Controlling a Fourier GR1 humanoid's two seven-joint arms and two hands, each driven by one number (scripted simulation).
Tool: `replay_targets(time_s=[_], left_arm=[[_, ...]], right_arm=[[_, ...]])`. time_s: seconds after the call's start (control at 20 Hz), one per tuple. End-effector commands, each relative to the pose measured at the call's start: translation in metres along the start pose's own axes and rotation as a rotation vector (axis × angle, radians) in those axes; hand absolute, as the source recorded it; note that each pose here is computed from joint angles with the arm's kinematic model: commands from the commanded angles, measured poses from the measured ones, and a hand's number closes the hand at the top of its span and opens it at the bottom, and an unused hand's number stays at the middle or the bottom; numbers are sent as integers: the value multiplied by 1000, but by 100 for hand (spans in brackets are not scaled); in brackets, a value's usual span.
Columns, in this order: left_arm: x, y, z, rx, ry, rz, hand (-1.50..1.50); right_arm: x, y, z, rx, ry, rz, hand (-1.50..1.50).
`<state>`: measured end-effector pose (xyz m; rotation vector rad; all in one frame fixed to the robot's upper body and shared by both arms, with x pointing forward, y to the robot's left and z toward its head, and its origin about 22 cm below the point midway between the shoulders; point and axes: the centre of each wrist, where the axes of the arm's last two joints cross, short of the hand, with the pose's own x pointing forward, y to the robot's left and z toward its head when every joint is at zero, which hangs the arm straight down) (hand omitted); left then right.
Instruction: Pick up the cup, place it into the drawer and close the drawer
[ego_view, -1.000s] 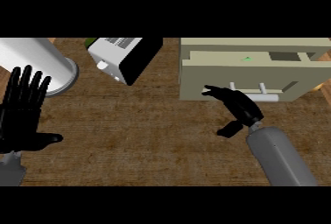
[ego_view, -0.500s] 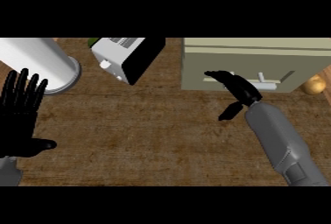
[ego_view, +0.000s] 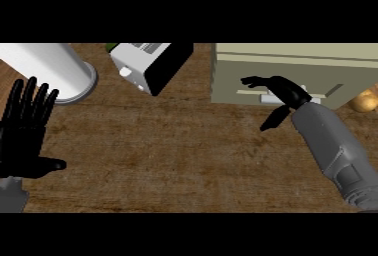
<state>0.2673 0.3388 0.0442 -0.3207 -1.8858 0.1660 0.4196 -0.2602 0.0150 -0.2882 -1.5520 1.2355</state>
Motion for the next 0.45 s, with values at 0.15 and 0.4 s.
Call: replay_targets(time_s=[0.15,0.4], left_arm=[[-11,-14,4,-35,10,-9,-150],[-2,-2,-7,-17,-6,-20,-150]], right_arm=[[-18,-40,19,-48,121,18,-150],[-9,-41,8,-55,115,2,-150]])
